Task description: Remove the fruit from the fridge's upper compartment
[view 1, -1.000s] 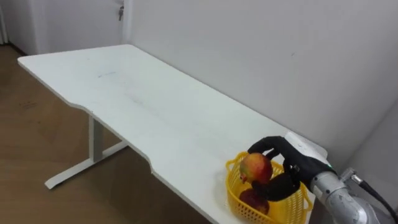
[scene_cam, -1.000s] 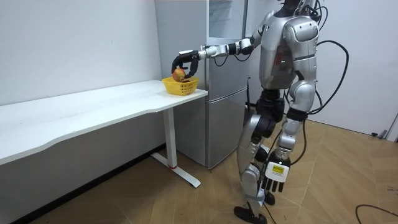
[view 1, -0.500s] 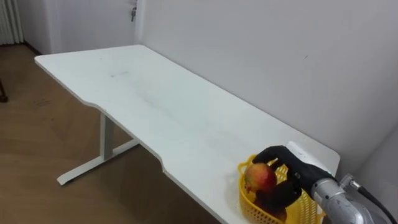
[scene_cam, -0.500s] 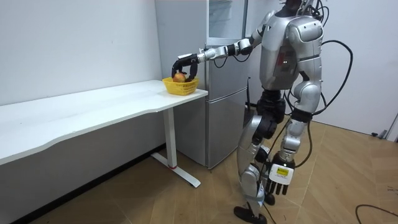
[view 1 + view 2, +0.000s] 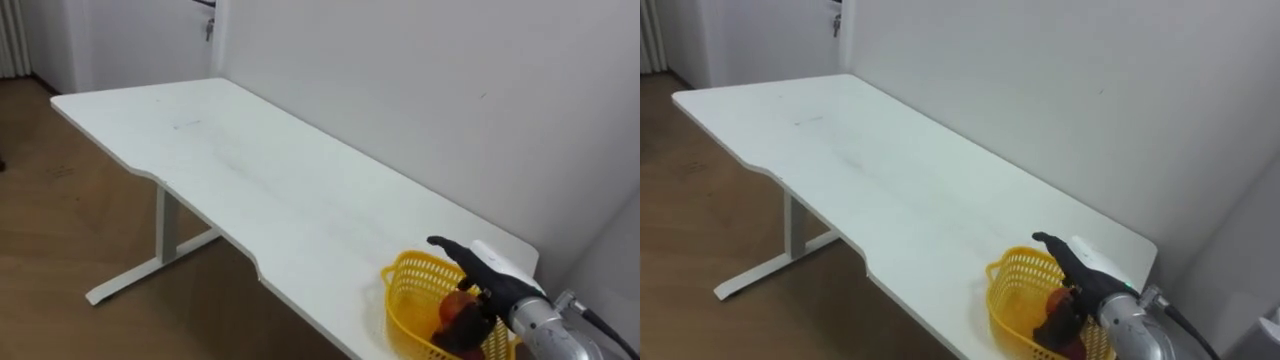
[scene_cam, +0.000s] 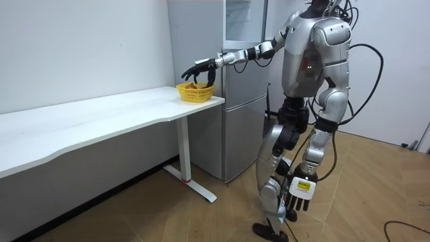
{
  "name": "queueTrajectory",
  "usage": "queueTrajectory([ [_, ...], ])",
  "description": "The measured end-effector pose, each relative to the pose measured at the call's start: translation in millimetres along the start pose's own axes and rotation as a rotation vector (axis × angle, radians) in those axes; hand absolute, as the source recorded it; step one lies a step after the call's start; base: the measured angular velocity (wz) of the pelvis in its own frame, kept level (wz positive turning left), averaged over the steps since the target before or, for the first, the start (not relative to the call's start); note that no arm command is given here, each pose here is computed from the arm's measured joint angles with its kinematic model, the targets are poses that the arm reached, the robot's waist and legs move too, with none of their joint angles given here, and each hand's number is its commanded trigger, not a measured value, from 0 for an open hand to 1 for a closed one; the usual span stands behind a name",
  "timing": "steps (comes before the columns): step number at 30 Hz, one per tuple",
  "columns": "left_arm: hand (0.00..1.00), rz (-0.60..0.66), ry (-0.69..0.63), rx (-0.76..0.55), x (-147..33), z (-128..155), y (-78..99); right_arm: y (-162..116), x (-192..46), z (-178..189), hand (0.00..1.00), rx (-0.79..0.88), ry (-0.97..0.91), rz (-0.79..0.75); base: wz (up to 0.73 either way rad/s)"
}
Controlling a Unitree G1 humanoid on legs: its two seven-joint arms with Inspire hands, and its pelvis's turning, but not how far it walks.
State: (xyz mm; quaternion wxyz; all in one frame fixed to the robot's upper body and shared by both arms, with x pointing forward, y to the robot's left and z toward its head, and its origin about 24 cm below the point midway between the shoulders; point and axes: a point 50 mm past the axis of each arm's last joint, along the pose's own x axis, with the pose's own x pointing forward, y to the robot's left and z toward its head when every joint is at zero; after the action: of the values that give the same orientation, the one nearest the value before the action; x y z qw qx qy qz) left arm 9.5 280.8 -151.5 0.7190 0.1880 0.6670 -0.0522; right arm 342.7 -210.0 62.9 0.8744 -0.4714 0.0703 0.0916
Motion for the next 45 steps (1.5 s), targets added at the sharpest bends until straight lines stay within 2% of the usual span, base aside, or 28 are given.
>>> queueTrajectory([
  [18, 0.0, -0.016, 0.019, 0.001, -0.7, -8.6, -4.9, -4.6, -0.1, 4.2, 0.0, 0.021, -0.033, -0.022, -0.01],
  [24, 0.0, -0.007, 0.02, -0.002, -1.5, -11.0, -5.1, -14.2, -2.5, 18.4, 0.0, 0.125, -0.103, -0.068, -0.04],
  [32, 0.0, -0.01, 0.031, -0.039, -2.0, -19.8, -16.8, -56.2, -26.9, 51.4, 0.0, 0.211, -0.306, -0.297, -0.11],
  [40, 0.0, -0.027, 0.032, -0.062, -1.9, -23.4, -28.2, -39.7, -52.1, 72.2, 0.0, 0.268, -0.447, -0.302, -0.22],
  [45, 0.0, -0.038, 0.023, -0.069, -0.8, -22.1, -33.2, -44.7, -64.1, 84.9, 0.0, 0.354, -0.524, -0.385, -0.19],
])
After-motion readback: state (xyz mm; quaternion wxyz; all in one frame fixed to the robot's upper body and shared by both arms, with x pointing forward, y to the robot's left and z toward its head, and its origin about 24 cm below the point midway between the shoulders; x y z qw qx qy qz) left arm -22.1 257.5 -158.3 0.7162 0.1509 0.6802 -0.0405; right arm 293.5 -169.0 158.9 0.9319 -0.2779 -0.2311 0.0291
